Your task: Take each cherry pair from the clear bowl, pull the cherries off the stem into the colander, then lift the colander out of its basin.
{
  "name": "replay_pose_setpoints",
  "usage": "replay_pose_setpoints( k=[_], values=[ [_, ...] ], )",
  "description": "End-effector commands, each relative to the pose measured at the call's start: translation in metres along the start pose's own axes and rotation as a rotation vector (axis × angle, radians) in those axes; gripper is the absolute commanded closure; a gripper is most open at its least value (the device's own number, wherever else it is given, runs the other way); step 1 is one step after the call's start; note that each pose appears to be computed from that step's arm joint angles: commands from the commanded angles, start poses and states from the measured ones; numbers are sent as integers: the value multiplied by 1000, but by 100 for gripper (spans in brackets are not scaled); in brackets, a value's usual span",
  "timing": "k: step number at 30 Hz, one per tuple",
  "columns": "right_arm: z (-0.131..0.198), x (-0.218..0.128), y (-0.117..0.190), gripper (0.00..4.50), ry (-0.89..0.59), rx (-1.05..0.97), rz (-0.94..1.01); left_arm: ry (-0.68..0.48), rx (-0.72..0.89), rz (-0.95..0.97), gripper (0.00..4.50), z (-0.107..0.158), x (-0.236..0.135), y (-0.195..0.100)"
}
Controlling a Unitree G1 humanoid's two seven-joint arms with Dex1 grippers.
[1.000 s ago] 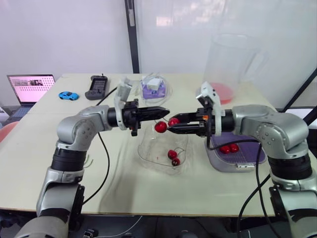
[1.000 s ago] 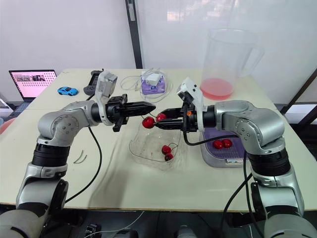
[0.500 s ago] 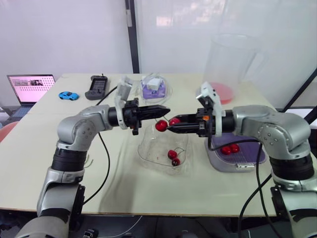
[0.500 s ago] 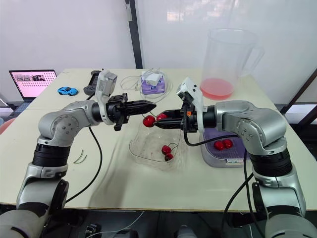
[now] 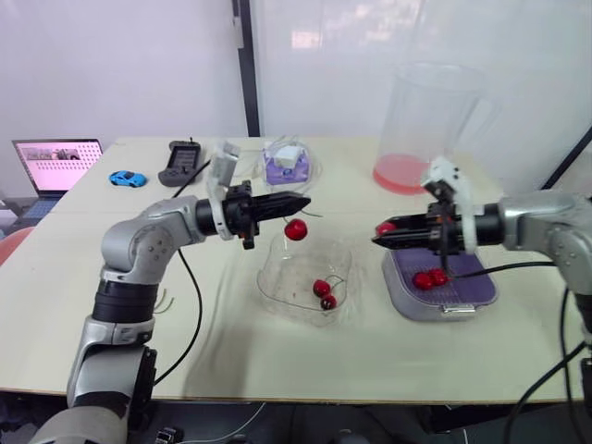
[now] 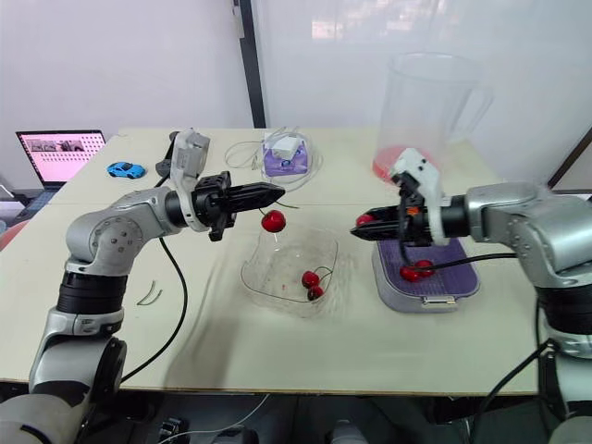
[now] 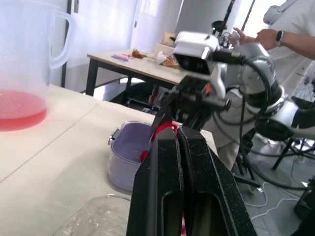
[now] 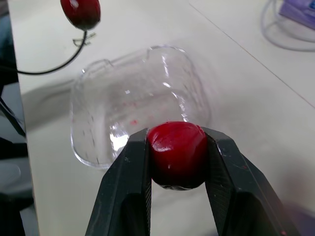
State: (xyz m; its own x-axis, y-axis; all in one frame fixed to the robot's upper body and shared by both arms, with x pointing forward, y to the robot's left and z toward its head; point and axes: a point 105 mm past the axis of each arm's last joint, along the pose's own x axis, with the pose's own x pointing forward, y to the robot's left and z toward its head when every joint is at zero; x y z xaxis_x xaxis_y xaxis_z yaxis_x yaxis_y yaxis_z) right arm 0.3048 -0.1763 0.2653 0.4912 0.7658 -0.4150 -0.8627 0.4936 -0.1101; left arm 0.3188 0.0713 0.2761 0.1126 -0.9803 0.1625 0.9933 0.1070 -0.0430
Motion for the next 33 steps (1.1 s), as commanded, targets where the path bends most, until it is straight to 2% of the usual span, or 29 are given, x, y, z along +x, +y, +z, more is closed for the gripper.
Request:
replay_pose_setpoints(
  k=[1,6,10,12,14,17,19,21,23,28,33],
  values=[
    [5,-21,-11,351,11,-75,-72,-38,55,-8,450,12,-2,-6],
    [-36,-25,-40,351,201,-168,-208,-48,59,3,450,12,1,-3],
    [-64,-13,-54,351,272,-205,-258,-49,67,16,450,10,4,-1],
    [-70,-11,-59,249,276,-205,-281,-55,70,26,450,10,6,0],
    [-72,-11,-60,170,288,-207,-279,-58,73,32,450,10,6,1],
    [-55,-13,-52,13,229,-185,-251,-58,79,44,450,11,7,2],
    [-42,-22,-45,5,230,-205,-240,-68,73,49,450,12,9,4],
    [-30,-28,-24,5,252,-242,-157,-70,68,45,450,9,12,4],
    [-9,-22,-4,5,176,-253,-83,-76,62,40,450,9,14,3],
    [44,9,27,5,-81,-341,-6,-95,43,41,450,9,20,4],
    [57,47,39,5,-168,-334,25,-103,29,13,450,9,28,-2]
  ],
)
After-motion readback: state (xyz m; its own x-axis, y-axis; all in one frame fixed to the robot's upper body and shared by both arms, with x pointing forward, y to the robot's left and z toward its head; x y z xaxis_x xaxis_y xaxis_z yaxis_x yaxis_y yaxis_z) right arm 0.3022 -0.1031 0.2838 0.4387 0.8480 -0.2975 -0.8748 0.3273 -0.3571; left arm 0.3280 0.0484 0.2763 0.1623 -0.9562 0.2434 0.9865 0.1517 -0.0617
